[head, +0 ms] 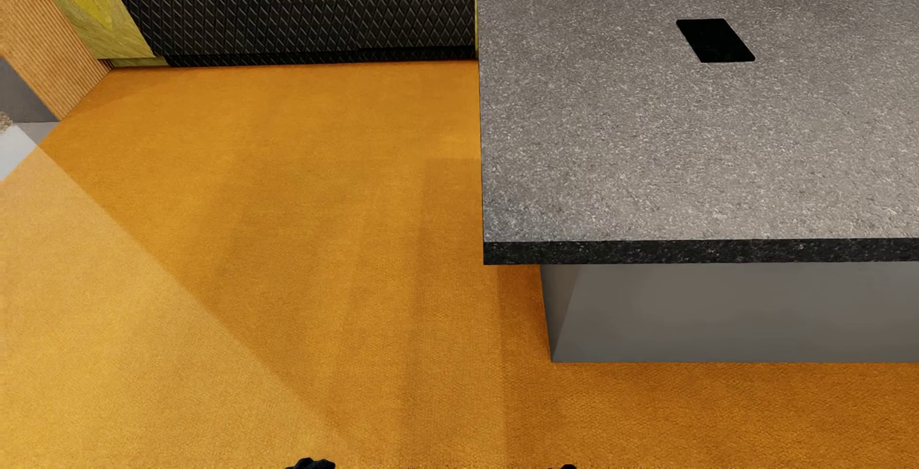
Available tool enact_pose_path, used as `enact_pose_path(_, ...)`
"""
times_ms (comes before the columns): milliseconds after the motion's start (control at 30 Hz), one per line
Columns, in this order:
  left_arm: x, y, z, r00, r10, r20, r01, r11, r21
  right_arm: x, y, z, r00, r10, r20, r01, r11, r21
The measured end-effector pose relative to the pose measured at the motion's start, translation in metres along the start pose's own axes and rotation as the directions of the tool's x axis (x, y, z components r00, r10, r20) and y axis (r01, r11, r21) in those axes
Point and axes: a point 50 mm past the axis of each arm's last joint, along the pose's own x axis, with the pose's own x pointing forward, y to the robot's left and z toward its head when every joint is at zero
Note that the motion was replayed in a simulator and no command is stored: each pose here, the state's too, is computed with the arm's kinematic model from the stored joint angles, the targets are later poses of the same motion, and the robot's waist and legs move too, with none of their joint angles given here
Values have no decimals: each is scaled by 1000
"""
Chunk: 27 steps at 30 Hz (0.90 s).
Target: Move towards the counter
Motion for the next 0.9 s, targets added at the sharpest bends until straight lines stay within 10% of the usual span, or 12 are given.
enact_pose_path(900, 3, -6, 7, 1000, -8, -18, 7, 1000, -28, 1, -9, 18, 989, -150, -1, 150, 989, -16)
